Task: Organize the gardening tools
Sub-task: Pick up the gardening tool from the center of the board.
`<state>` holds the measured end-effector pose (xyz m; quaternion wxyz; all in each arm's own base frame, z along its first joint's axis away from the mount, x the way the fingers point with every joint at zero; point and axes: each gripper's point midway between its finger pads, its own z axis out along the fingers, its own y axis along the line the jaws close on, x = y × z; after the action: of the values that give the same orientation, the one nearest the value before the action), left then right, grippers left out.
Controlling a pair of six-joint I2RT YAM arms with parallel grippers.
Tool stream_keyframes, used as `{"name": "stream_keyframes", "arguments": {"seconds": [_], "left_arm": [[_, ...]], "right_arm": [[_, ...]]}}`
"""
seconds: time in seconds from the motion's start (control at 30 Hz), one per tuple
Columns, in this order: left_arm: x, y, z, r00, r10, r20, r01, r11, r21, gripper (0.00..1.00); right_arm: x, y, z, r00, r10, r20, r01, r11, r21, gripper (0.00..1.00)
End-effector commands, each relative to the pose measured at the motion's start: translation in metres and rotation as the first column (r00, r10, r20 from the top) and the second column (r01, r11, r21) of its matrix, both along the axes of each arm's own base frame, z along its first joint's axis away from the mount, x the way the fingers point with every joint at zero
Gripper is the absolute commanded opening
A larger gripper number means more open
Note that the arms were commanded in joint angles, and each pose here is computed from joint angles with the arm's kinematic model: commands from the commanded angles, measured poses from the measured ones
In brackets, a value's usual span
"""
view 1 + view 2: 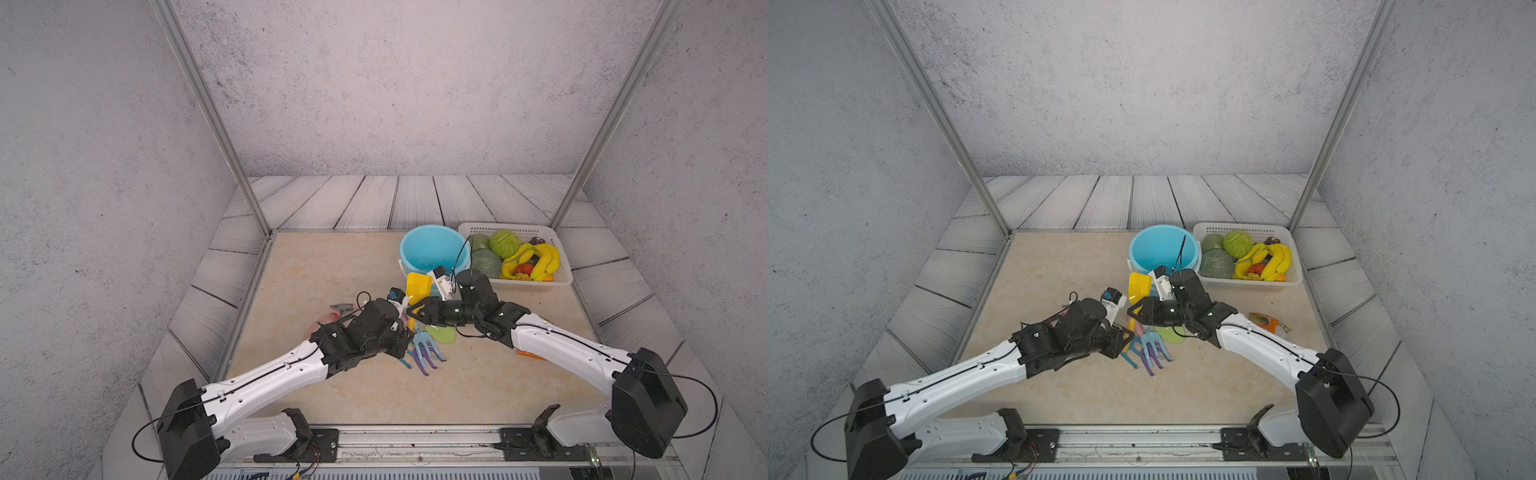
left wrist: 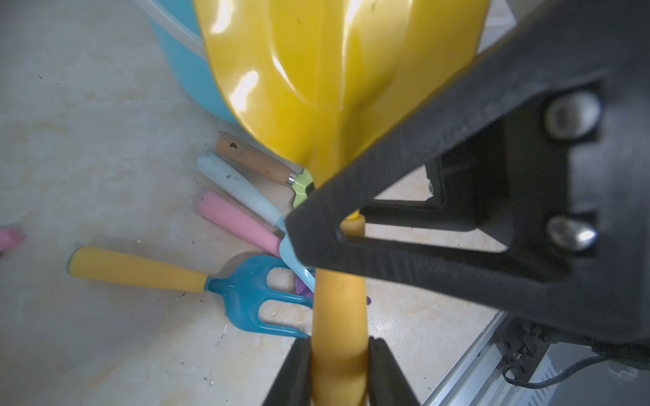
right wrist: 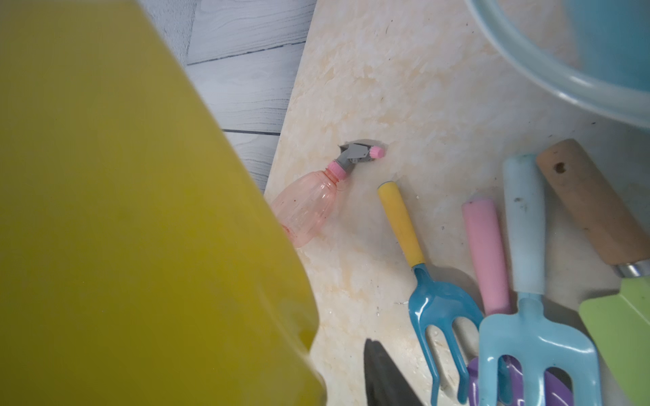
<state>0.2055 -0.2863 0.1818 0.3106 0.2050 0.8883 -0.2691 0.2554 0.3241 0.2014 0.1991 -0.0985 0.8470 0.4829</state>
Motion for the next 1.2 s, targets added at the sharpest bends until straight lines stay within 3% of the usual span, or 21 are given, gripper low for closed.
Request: {"name": "stream_keyframes", "arguments": {"seconds": [0.0, 0.1, 0.17, 0.23, 0.37, 0.63, 0.77, 0.93, 1.17], "left_arm": [[0.005, -0.011, 0.019, 0.999, -0.019, 0.05, 0.021, 0.999, -0.04, 0.0], [0.005, -0.01, 0.018, 0.999, -0.016, 0.051, 0.017, 0.999, -0.033, 0.0], [0.006, -0.008, 0.017, 0.999, -0.007, 0.051, 0.009, 1.0, -0.025, 0.0], [0.007, -0.005, 0.015, 0.999, 0.009, 0.052, -0.008, 1.0, -0.013, 0.23], [0.01, 0.006, 0.014, 0.997, 0.052, 0.062, -0.054, 0.998, 0.017, 0.46], [0.011, 0.066, 0.011, 0.96, 0.256, 0.114, -0.264, 0.962, 0.066, 0.67], [0.005, 0.08, 0.007, 0.95, 0.293, 0.107, -0.3, 0.952, 0.055, 0.73], [0.001, 0.093, -0.001, 0.94, 0.329, 0.092, -0.336, 0.938, 0.082, 0.73], [-0.007, 0.093, -0.011, 0.945, 0.324, 0.043, -0.326, 0.943, 0.065, 0.73]], "right_arm": [[0.005, 0.008, 0.009, 1.0, 0.009, 0.021, -0.01, 1.0, 0.022, 0.35], [0.006, 0.008, 0.008, 1.0, 0.009, 0.019, -0.009, 1.0, 0.021, 0.16], [0.006, 0.009, 0.009, 1.0, 0.012, 0.021, -0.013, 1.0, 0.021, 0.09], [0.008, 0.009, 0.009, 1.0, 0.008, 0.028, -0.008, 1.0, 0.017, 0.04], [0.013, 0.004, 0.015, 0.998, -0.01, 0.067, 0.011, 1.0, -0.021, 0.04], [0.052, -0.025, 0.07, 0.948, -0.08, 0.308, 0.143, 0.972, -0.188, 0.04], [0.086, -0.044, 0.095, 0.916, -0.127, 0.381, 0.233, 0.94, -0.247, 0.03], [0.147, -0.08, 0.117, 0.849, -0.268, 0.455, 0.42, 0.866, -0.273, 0.04], [0.214, -0.101, 0.094, 0.788, -0.36, 0.499, 0.56, 0.756, -0.338, 0.04]]}}
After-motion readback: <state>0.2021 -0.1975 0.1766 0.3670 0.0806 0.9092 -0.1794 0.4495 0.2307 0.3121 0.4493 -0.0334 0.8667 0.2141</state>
